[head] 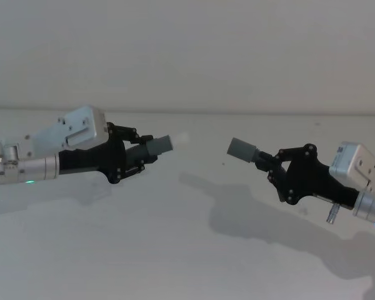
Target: Use both hands to pick up one end of the pipe from the table, align the ends, and insert them.
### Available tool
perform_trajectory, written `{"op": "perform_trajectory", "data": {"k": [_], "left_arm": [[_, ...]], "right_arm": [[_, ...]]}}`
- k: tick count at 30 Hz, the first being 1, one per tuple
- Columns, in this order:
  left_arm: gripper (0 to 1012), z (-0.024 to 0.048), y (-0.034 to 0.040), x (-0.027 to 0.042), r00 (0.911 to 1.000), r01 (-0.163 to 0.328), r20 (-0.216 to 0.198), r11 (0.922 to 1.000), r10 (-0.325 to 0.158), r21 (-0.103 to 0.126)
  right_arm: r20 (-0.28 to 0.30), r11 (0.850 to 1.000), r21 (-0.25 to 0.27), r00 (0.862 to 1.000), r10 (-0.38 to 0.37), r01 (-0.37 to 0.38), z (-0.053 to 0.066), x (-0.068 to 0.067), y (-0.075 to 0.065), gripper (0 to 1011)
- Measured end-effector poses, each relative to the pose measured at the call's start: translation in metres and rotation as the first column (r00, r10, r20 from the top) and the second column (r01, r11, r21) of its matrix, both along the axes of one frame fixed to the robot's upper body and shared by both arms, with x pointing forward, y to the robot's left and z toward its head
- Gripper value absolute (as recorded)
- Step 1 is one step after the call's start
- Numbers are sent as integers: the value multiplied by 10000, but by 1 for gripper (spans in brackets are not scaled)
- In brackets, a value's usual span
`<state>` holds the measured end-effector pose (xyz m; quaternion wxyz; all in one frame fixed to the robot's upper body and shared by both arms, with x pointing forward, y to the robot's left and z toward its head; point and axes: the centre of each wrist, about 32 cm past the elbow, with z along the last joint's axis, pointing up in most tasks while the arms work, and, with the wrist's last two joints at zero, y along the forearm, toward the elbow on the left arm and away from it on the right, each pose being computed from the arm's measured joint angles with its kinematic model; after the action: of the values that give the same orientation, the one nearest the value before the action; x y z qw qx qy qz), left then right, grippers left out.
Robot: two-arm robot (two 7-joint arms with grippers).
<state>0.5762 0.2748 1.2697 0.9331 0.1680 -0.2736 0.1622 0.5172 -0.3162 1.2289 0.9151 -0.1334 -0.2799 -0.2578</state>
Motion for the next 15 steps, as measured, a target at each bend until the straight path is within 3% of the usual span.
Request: {"op": "perform_trajectory", "data": {"k": [15], "left_arm": [[349,16,23,18,9997,197,120,9997,-199,115]], "right_arm": [[367,9949,-377,9948,954,-940,60,83,168,85]]}}
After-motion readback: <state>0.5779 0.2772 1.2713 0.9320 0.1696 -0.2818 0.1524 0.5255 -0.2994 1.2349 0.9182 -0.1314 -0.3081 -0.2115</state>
